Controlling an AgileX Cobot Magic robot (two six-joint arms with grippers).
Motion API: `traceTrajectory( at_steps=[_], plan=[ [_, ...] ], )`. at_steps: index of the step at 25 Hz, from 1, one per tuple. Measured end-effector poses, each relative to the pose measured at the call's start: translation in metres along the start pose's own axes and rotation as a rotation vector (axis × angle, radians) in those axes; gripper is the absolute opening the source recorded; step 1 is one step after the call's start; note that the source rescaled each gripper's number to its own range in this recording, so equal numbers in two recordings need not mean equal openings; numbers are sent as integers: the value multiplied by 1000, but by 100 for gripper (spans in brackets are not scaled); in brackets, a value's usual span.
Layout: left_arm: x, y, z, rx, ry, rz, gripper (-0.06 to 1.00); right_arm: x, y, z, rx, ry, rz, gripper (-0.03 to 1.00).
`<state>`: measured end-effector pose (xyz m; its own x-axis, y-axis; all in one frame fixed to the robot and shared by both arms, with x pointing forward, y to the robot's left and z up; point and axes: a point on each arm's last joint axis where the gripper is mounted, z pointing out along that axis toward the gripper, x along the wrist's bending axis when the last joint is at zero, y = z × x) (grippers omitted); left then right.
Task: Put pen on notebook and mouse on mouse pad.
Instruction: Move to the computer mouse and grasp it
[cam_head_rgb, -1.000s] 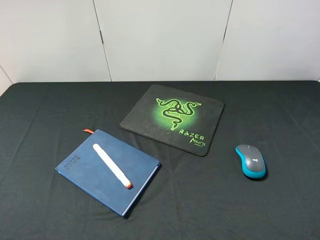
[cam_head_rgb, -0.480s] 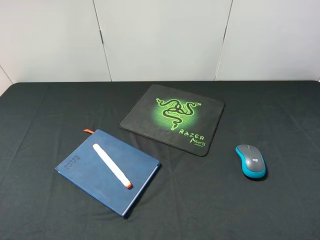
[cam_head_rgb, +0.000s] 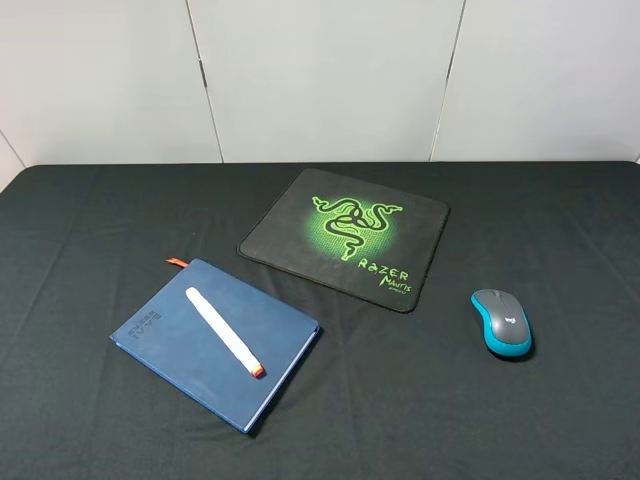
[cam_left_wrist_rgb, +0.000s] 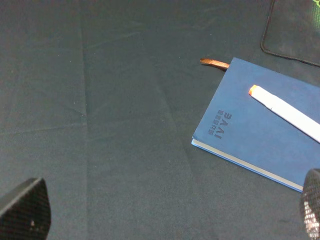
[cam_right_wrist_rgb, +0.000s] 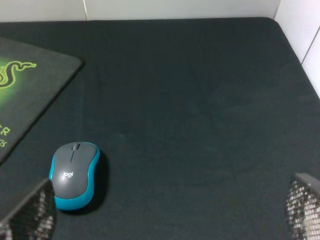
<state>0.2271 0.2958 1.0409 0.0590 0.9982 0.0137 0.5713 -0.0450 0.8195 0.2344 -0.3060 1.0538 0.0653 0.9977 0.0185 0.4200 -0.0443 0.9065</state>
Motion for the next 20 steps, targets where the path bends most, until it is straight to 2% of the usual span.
traceTrajectory(
  at_steps=[15, 20],
  plan=[
    [0, 0, 0, 0, 0, 0, 100, 0, 3, -2, -5, 1, 10, 100],
    [0, 0, 0, -1, 0, 0, 100, 3, 29, 8, 81, -1, 7, 100]
  ],
)
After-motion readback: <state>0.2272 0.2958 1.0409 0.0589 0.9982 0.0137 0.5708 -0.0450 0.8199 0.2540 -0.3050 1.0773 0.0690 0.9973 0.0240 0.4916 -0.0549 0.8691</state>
